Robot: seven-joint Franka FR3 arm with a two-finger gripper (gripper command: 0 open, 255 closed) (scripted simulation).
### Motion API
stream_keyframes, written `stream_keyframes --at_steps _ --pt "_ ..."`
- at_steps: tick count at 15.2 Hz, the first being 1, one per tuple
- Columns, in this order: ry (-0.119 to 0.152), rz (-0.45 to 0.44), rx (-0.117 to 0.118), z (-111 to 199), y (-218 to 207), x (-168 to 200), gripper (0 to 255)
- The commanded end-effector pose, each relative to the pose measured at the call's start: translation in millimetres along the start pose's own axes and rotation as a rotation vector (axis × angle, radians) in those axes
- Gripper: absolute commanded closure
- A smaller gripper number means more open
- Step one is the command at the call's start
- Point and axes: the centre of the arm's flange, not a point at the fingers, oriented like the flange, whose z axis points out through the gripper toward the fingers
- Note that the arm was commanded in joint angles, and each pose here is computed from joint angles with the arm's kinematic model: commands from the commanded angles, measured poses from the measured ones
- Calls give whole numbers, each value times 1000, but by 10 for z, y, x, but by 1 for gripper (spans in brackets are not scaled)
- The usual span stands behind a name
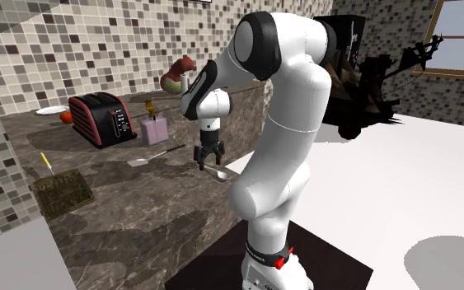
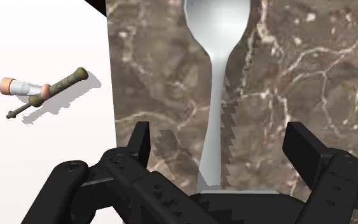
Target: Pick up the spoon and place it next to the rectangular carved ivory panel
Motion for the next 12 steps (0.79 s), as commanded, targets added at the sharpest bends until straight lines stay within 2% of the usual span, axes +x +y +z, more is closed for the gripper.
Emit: stream_keyframes --at_steps 1,6,7,12 --pt "0 0 0 9 7 3 0" --pt "0 0 0 8 7 3 0" --pt "0 0 0 8 7 3 255" --pt "0 0 0 15 -3 7 255"
